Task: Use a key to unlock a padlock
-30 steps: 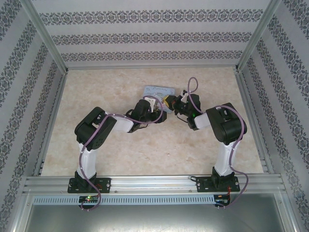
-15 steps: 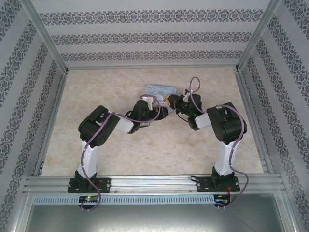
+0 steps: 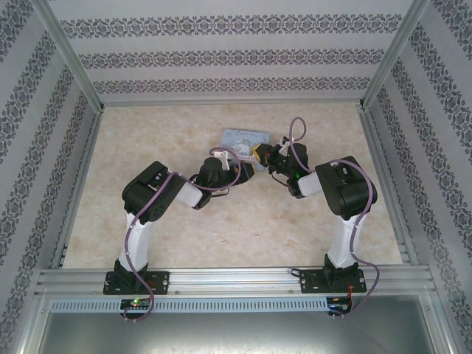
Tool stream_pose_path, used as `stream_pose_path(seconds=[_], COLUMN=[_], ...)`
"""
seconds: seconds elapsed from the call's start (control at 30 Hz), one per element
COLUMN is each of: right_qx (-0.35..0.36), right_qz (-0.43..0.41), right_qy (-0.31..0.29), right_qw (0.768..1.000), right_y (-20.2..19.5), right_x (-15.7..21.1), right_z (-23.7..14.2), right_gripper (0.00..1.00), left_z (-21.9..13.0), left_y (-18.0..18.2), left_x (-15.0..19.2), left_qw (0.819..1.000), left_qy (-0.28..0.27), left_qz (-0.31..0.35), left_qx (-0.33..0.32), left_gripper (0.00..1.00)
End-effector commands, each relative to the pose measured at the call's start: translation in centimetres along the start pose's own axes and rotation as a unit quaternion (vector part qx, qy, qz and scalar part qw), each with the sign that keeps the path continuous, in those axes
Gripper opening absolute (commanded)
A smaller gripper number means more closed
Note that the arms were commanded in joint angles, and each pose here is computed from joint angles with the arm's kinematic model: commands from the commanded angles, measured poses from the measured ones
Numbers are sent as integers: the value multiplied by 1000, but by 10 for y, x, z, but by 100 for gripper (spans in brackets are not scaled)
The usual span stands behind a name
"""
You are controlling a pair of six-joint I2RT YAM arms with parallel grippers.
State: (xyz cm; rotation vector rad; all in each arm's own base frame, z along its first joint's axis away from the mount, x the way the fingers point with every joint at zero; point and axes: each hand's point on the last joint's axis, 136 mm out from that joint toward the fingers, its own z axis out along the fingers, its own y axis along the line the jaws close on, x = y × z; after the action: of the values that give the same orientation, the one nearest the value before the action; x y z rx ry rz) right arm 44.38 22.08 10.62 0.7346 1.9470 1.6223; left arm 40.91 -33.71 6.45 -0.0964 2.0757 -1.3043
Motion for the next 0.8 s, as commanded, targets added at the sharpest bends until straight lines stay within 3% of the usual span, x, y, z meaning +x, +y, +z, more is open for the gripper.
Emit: stream_pose_path(seconds=[0.0, 0.27, 0.77], right_qx=[15, 16, 18], right_qz=[10, 13, 17], right_qy=[-8, -7, -10], right_qw=[1000, 1000, 1000], right_y=[-18, -19, -22], right_x=[-2, -2, -2], right_z=[-2, -1, -1], right_gripper=[0, 0, 0], left_z=[2, -2, 7], left_y=[-12, -19, 22], left_x=[2, -4, 5], left_qw=[1000, 999, 998], left_qy=[2, -20, -19], left_qz=[-2, -7, -42], left_qx=[28, 31, -44], left_gripper=[65, 64, 50])
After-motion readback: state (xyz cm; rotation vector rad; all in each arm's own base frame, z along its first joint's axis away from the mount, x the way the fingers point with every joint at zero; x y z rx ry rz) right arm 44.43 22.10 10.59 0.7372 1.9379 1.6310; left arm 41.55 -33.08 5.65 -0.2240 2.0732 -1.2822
